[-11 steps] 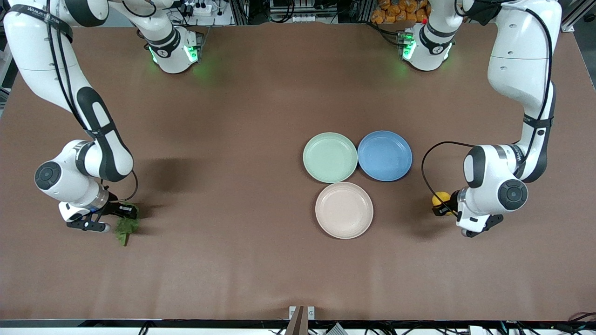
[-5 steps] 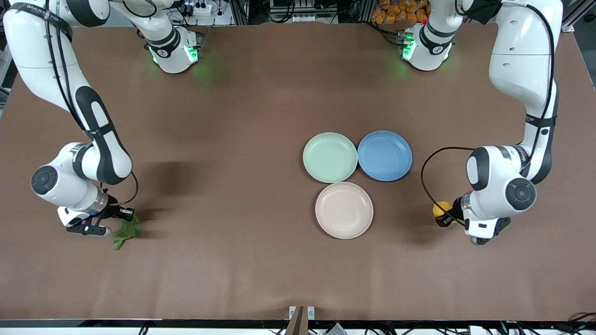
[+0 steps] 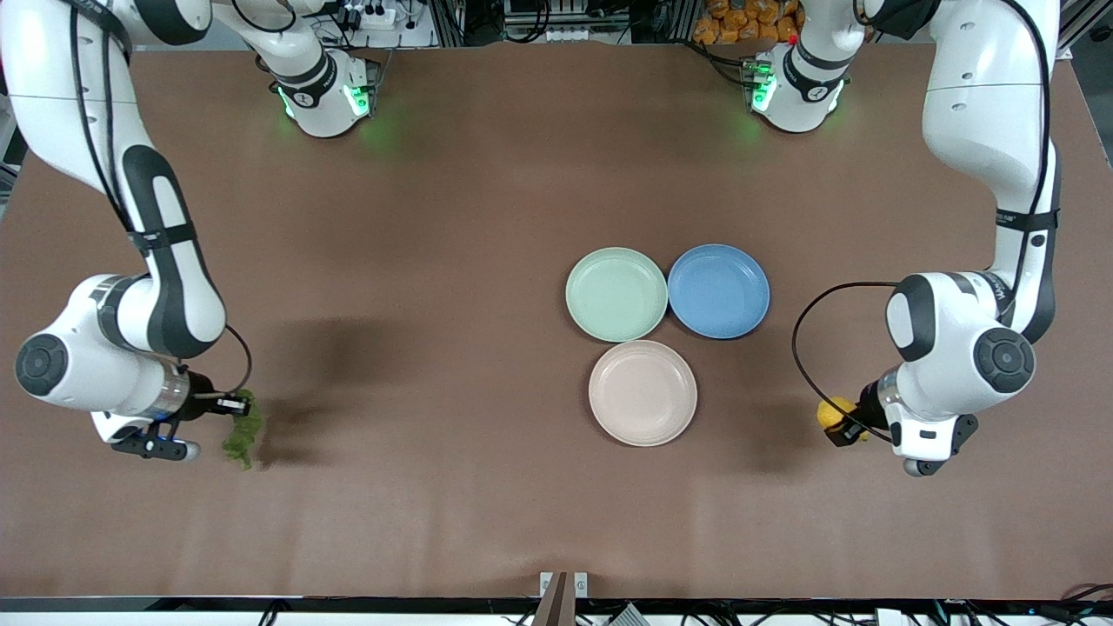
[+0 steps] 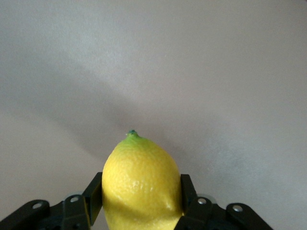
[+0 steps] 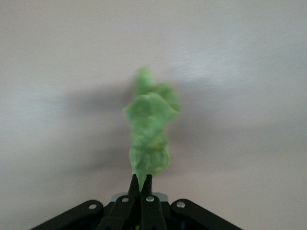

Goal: Place lemon and lettuce in plates
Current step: 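Carry the lemon with the left gripper while the right gripper carries the lettuce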

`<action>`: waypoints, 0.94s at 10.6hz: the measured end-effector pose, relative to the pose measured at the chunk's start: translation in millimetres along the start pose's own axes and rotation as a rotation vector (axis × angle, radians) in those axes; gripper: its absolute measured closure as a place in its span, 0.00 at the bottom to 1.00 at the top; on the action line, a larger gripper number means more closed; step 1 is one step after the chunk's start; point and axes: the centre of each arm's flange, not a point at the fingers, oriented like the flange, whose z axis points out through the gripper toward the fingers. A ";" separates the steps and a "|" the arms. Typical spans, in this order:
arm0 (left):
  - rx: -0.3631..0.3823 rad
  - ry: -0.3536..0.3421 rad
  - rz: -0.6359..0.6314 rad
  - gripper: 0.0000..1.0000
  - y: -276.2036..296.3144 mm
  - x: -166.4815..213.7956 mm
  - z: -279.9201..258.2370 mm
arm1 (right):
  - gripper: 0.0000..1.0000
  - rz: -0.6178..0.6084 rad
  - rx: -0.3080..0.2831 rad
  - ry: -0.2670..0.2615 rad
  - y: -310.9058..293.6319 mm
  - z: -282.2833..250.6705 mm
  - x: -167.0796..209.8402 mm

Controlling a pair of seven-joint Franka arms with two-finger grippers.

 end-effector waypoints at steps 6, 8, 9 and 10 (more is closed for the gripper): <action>-0.035 -0.017 0.010 0.33 38.5 -31.3 -4.6 | 0.98 0.256 0.001 -0.004 -237.2 7.1 -86.9; -0.055 -0.026 -0.007 0.33 59.2 -48.5 -8.9 | 0.98 0.317 0.035 -0.030 -313.6 6.8 -136.7; -0.057 -0.027 -0.011 0.33 61.0 -50.1 -9.3 | 0.98 0.344 0.062 -0.061 -347.8 5.9 -164.2; -0.057 -0.026 -0.014 0.33 59.6 -48.2 -9.7 | 0.98 0.374 0.085 -0.083 -378.0 1.7 -189.4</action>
